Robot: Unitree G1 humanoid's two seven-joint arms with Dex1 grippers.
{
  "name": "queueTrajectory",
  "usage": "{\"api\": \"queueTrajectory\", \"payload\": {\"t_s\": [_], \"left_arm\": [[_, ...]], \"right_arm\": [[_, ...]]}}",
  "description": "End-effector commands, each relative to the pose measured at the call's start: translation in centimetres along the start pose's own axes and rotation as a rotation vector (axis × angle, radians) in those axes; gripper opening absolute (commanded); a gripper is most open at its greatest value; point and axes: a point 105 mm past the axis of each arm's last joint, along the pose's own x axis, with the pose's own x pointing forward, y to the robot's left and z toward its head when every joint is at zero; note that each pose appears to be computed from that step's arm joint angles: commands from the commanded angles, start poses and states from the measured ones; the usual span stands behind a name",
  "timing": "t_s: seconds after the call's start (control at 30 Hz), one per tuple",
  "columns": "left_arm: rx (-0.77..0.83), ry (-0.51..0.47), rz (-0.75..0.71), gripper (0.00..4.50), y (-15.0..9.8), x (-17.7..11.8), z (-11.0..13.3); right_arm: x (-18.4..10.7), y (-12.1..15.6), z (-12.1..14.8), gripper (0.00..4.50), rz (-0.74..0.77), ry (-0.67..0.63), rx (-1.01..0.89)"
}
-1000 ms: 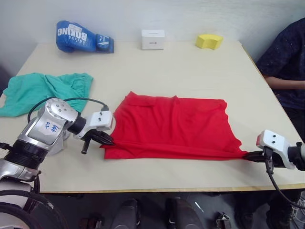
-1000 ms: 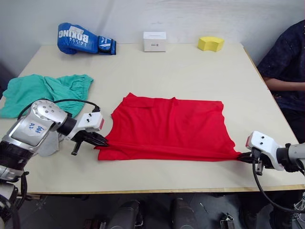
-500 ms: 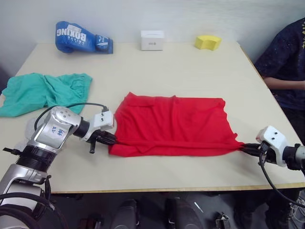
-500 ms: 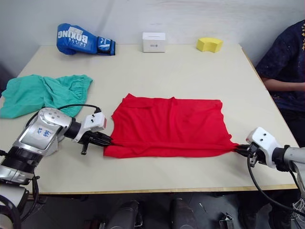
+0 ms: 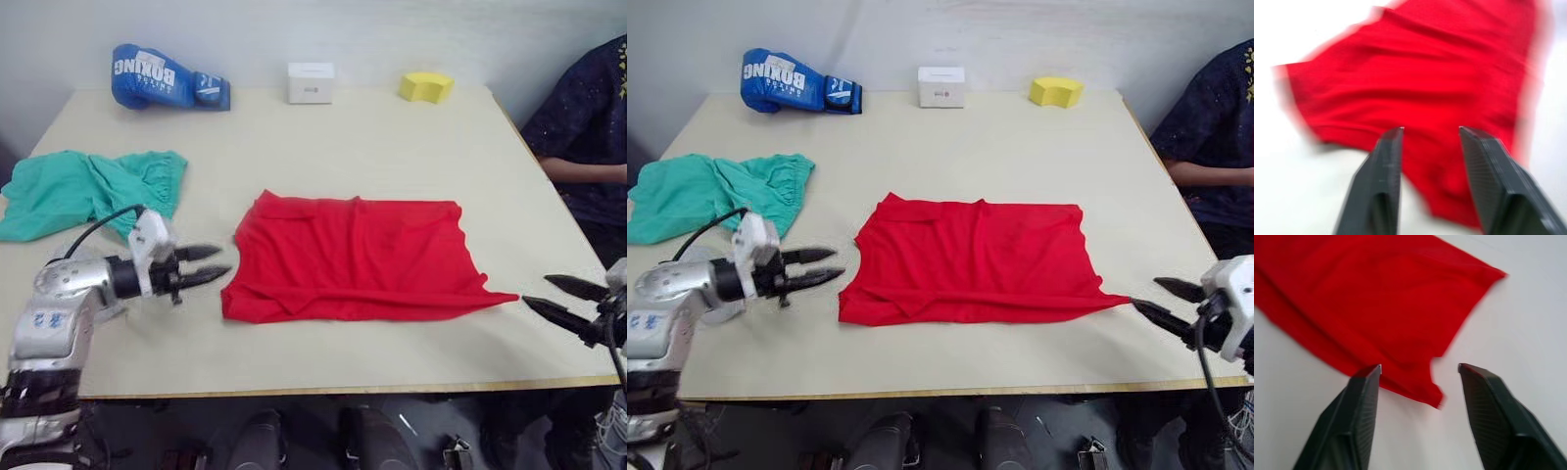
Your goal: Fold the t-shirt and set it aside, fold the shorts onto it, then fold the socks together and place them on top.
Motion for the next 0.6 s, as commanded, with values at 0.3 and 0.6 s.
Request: {"api": "queueTrajectory", "payload": {"t_s": [0.3, 0.6], "left_arm": [[0.21, 0.082, -0.201, 0.0, -2.5, 6.2, -1.7], [0.216, 0.064, -0.218, 0.0, -2.2, 8.2, -1.4]], "right_arm": [[6.2, 4.6, -1.8, 0.02, 0.227, -0.055, -0.213], [7.2, 2.8, -2.1, 0.02, 0.183, -0.057, -0.169]]}}
